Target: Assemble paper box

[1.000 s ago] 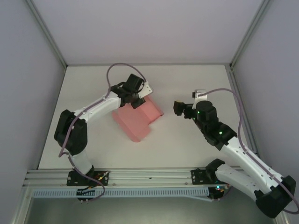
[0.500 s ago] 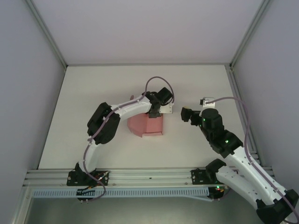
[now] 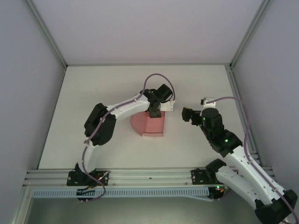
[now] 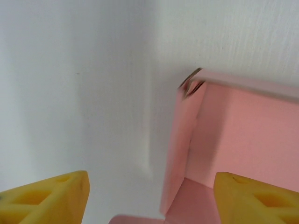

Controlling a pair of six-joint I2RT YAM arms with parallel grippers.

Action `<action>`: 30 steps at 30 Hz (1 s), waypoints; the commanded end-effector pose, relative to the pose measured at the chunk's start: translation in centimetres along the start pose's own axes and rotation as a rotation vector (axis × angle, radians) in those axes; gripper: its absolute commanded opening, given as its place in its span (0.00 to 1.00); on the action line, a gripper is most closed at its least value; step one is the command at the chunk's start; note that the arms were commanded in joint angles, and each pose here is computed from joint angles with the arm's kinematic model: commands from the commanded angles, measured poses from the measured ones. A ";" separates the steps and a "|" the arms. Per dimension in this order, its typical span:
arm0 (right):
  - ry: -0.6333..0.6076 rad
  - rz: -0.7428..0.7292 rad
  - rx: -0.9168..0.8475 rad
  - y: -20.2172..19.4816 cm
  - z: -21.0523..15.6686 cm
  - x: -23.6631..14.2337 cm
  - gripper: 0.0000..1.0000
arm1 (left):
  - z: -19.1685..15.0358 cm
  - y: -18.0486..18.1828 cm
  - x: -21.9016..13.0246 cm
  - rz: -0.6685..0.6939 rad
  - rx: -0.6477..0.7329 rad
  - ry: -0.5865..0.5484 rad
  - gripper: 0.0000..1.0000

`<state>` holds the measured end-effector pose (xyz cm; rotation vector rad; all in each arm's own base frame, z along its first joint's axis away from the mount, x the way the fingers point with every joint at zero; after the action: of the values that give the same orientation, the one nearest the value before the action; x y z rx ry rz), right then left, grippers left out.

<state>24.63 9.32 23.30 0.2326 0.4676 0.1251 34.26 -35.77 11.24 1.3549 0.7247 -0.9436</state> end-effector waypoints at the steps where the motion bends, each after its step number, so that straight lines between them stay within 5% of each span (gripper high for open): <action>1: 0.016 0.012 0.005 0.0 -0.5 0.2 1.00 | 0.3 0.7 -2.0 0.036 -0.004 -0.031 0.72; 3: 0.018 0.010 -0.003 0.0 -0.5 0.4 1.00 | 0.5 1.1 -3.3 0.048 -0.030 -0.063 0.77; 4: 0.023 0.010 -0.010 0.0 -0.6 0.6 1.00 | 0.7 1.5 -4.1 0.063 -0.045 -0.093 0.95; 5: 0.029 0.013 -0.021 0.0 -0.6 0.8 1.00 | 1.0 1.9 -5.1 0.081 -0.063 -0.126 1.00; 12: 0.216 0.290 -0.225 4.6 -2.4 3.7 1.00 | 1.5 7.3 -15.8 0.334 -0.434 -0.473 1.00; 17: 0.395 0.529 -0.440 8.8 -4.3 7.2 0.93 | -4.0 9.6 -23.2 0.445 -0.893 -0.658 1.00; 24: 0.585 0.634 -0.589 11.9 -7.0 13.7 0.83 | -18.7 6.4 -20.9 0.453 -1.517 -0.573 1.00; 30: 0.734 0.653 -0.622 13.1 -11.0 17.3 0.69 | -25.3 1.7 -17.5 0.447 -1.708 -0.380 1.00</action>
<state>35.21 26.14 10.66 -0.2569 0.9810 0.9300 31.28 -9.38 26.35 -0.0975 0.5109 -0.0431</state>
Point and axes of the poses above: each hand's point on the last joint's axis, 136 mm out from that joint toward the fingers, its own x axis out along the fingers, its own y axis along the line the jaws close on, z = x × y, the point moved 2 cm from there along -x, back along the fingers, and after that the axes turned 2 degrees about x, right-handed, at the moved point
